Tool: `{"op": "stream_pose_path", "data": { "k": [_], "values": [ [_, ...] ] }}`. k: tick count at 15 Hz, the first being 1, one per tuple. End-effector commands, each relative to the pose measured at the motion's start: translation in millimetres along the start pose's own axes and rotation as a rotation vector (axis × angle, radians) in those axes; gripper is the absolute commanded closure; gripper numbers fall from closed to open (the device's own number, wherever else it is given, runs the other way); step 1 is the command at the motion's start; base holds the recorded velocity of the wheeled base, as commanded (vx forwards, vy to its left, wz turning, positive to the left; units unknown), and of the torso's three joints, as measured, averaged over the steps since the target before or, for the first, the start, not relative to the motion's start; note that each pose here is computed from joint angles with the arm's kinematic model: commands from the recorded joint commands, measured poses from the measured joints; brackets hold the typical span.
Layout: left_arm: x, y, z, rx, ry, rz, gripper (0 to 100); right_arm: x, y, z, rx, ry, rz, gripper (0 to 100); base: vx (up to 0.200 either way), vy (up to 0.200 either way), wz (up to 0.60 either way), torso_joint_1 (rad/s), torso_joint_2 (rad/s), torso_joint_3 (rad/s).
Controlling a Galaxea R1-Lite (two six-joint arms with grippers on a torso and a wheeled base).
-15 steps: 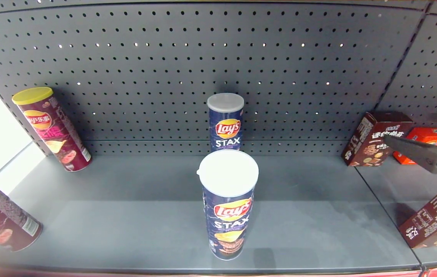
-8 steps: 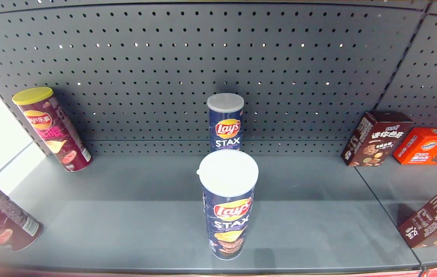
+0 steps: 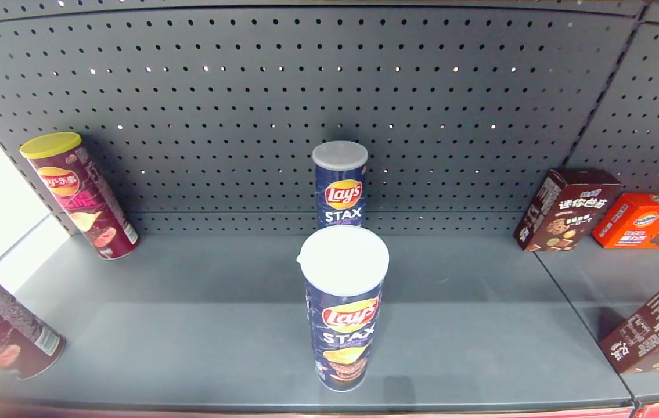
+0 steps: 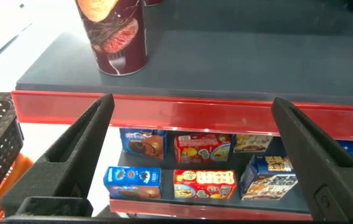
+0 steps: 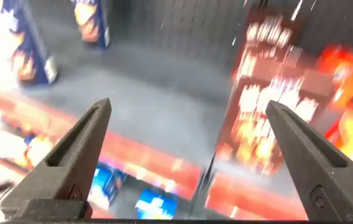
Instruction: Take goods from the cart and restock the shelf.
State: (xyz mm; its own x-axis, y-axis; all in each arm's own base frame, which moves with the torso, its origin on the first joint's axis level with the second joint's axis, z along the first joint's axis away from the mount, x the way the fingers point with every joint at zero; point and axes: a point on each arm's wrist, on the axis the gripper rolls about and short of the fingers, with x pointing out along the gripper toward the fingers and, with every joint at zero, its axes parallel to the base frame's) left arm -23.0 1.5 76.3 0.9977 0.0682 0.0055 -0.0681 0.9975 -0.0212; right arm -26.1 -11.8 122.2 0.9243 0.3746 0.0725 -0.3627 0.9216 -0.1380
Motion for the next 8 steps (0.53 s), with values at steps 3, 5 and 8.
{"op": "stream_pose_path", "data": {
  "k": [3, 5, 8],
  "values": [
    [0.0, 0.0, 0.0, -0.001, -0.001, 0.001, 0, 1.3, 6.1, -40.3, 0.013, 0.043, 0.026, 0, 0.0, 0.0, 0.0, 0.0, 0.0, 0.0],
    [0.0, 0.0, 0.0, -0.001, -0.001, -0.001, 0, 1.2, 6.5, -39.0, 0.039, 0.031, 0.052, 0, 0.0, 0.0, 0.0, 0.0, 0.0, 0.0],
    [0.0, 0.0, 0.0, -0.002, -0.001, -0.001, 0, 1.9, 2.0, -40.5, 0.101, 0.036, -0.16, 0, 0.0, 0.0, 0.0, 0.0, 0.0, 0.0]
  ]
}}
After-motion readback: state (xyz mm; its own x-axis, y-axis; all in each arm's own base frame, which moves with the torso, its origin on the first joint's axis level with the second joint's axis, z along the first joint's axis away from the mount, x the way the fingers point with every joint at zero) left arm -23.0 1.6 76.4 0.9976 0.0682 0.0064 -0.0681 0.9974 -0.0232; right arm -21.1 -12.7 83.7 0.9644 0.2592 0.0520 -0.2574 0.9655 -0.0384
